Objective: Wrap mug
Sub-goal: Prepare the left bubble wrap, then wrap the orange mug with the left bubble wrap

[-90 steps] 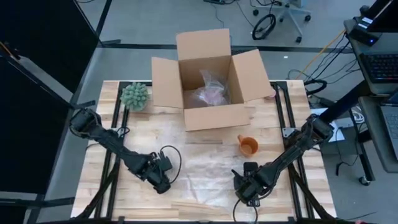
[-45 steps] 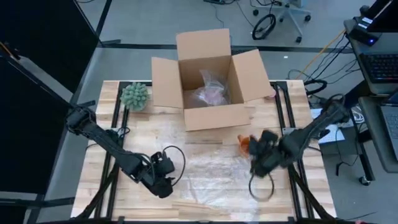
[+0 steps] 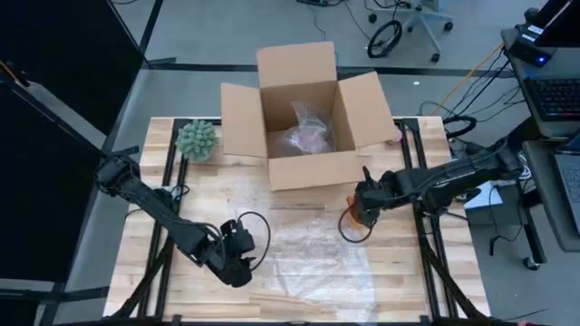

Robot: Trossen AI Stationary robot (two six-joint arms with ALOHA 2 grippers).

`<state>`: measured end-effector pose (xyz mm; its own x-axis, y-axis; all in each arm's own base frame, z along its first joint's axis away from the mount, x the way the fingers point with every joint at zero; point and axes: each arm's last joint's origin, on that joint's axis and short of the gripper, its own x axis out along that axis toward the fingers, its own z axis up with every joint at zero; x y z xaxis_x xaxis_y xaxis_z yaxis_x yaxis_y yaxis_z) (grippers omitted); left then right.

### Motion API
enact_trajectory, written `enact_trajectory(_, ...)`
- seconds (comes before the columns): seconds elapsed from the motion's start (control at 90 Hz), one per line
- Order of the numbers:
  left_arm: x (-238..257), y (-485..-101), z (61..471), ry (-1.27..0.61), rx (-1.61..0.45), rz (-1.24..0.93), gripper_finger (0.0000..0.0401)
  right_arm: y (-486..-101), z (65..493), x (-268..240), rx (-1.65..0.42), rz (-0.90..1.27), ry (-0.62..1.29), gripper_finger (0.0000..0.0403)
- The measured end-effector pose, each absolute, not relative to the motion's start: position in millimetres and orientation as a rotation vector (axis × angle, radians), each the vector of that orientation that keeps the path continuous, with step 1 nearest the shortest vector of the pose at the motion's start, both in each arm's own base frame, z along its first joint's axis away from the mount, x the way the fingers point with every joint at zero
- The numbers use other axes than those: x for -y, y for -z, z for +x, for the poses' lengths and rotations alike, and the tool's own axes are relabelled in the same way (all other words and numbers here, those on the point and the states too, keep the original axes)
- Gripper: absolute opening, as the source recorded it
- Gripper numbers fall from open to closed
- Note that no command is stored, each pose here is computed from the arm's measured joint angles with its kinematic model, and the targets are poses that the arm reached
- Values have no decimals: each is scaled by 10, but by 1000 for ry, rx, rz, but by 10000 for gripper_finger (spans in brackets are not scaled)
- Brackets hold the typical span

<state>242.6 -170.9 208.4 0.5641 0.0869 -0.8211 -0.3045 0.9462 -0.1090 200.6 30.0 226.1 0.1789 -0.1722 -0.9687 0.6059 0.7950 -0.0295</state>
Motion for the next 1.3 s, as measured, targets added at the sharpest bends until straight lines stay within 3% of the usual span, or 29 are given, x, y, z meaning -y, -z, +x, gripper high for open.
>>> enact_trajectory(0.233,1707,-2085,2427,-243,-936,-246,189,-2011,1999,-241,-1276,450,565,193)
enact_trajectory(0.333,1706,-2086,2427,-248,-930,-243,189,-1984,1989,-238,-1285,453,559,137)
enact_trajectory(0.456,1703,-2086,2428,-253,-925,-241,189,-1980,1987,-238,-1291,432,543,36)
enact_trajectory(0.511,1702,-2085,2428,-256,-923,-240,189,-1983,1986,-238,-1297,414,527,15)
enact_trajectory(0.656,1701,-2086,2429,-261,-920,-243,189,-2136,1936,-228,-1362,354,540,7)
enact_trajectory(0.833,1701,-2086,2429,-261,-919,-243,189,-2757,1993,-360,-1295,343,483,3)
enact_trajectory(0.978,1701,-2086,2428,-261,-920,-243,190,-3079,2207,-643,-1059,395,294,2)
enact_trajectory(1.167,1699,-2086,2429,-262,-919,-242,190,-2830,2705,-1054,-944,369,114,2)
enact_trajectory(1.3,1704,-2084,2428,-251,-930,-251,190,-2522,3074,-1187,-1013,282,103,1)
